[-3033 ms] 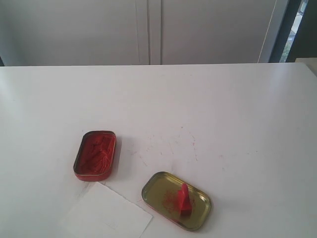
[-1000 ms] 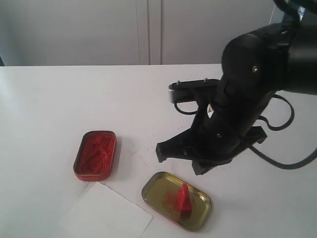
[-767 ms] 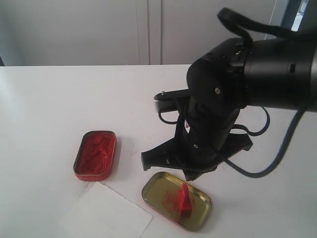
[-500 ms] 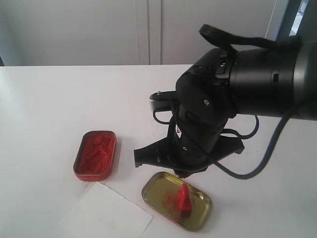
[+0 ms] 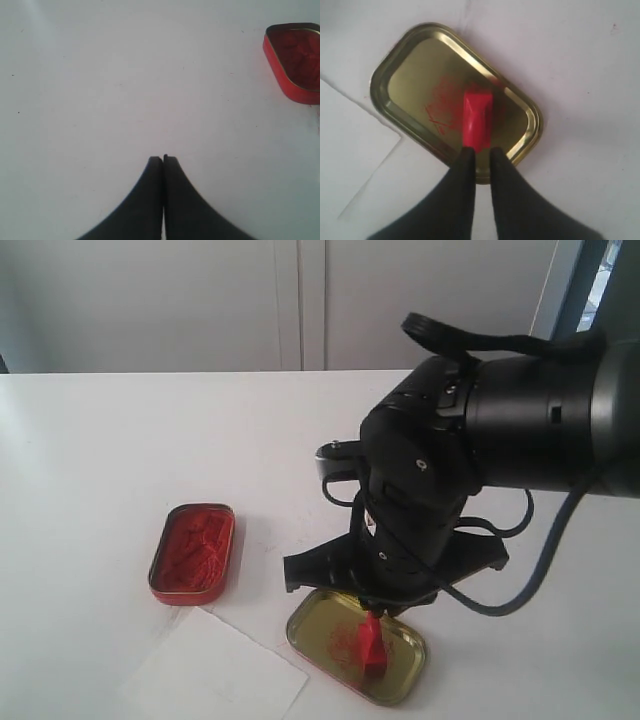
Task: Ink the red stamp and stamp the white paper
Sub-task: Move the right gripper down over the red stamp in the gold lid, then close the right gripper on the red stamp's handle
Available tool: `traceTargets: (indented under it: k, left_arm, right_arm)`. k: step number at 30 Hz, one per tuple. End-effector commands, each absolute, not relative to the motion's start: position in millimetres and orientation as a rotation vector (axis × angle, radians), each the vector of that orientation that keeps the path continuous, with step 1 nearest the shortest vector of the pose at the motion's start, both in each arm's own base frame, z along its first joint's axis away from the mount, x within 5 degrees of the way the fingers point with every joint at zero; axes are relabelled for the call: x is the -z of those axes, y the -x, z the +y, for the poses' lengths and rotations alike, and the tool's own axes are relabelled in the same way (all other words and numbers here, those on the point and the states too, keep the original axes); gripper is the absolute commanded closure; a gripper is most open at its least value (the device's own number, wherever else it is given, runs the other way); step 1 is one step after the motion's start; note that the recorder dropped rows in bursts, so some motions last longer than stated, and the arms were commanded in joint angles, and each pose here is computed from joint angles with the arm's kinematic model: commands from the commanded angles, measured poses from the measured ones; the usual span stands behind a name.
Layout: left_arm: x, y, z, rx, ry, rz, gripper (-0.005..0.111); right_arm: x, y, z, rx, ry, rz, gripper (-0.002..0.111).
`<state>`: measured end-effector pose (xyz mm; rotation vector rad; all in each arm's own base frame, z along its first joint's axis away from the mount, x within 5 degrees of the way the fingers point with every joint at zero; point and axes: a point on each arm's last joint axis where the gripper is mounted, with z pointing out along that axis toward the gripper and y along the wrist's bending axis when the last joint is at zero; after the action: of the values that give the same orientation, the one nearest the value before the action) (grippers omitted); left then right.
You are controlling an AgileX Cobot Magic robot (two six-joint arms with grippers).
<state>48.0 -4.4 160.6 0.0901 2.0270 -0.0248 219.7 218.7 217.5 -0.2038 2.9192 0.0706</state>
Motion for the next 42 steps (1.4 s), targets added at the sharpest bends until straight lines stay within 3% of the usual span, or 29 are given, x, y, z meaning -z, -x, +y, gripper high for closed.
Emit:
traceTargets:
  k: [1,4,42]
  left_arm:
    - [-158,-48,-4,0.025,-0.088,2.036,0.107]
    - [-158,-48,-4,0.025,-0.088,2.036,0.107]
    - [-158,-48,-4,0.025,-0.088,2.034,0.107]
  right_arm:
    - [-214,-223,212,-0.056,0.158,2.923,0.08]
    - [-213,-225,213,-0.096,0.152,2.923,0.074]
    - [-162,-233,220,-0.121,0.149,3.043,0.074]
